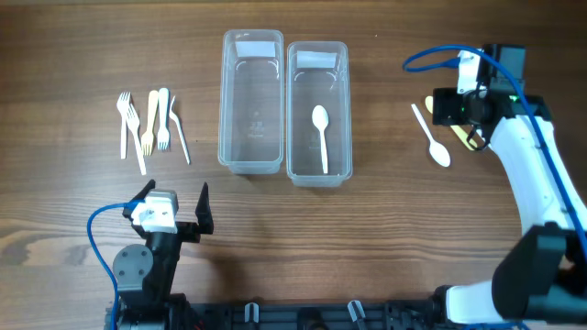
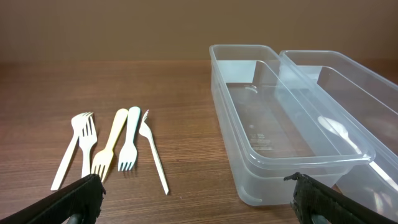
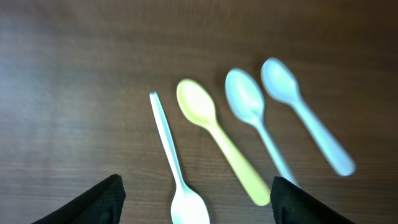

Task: Pack container
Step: 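Grasp the thin white spoon with the right gripper and lift it, then lower the thin white spoon into the right container and release, then grasp the yellow spoon with the right gripper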

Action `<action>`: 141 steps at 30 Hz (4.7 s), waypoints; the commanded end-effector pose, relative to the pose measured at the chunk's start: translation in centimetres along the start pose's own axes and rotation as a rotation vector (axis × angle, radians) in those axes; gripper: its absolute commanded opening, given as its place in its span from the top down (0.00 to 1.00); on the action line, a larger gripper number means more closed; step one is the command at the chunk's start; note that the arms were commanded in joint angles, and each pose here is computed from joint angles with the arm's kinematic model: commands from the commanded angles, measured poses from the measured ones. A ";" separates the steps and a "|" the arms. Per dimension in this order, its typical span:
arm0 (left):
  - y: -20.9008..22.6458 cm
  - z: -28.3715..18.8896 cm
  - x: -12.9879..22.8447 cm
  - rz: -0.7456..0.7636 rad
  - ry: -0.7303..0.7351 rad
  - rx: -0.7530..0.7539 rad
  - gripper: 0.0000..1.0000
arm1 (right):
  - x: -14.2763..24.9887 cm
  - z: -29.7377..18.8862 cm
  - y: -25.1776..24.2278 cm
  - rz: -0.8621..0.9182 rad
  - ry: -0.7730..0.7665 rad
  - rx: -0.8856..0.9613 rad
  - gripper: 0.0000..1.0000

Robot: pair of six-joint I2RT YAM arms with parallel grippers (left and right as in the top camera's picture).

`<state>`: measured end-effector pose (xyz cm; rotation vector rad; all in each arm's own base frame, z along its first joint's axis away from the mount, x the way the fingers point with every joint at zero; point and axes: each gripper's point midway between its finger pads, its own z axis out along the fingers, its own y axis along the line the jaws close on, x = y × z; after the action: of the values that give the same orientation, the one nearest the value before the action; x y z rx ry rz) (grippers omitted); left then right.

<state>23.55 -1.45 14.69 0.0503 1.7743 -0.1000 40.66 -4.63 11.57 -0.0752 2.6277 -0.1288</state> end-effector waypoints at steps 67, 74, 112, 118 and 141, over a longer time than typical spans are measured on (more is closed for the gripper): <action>-0.3 0.0 0.0 0.023 -0.006 0.014 0.00 | -6.3 -13.6 18.7 -0.078 -0.357 -0.530 0.96; -0.3 0.0 0.0 0.023 -0.006 0.014 0.00 | -1.5 -4.5 24.8 -0.109 -0.071 -0.600 0.96; -0.3 0.0 0.0 0.023 -0.006 0.014 0.00 | -1.1 -5.6 -7.8 0.014 -0.042 0.162 0.31; -0.3 0.0 0.0 0.023 -0.006 0.014 0.00 | 0.2 1.8 -4.8 -0.076 0.049 -0.039 0.36; -0.3 0.0 0.0 0.023 -0.006 0.014 0.00 | 6.0 11.9 -1.7 -0.078 0.240 -0.218 0.58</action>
<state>23.55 -1.45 14.68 0.0503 1.7743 -0.1000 41.79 -8.26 0.01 -0.2549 2.8433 0.0729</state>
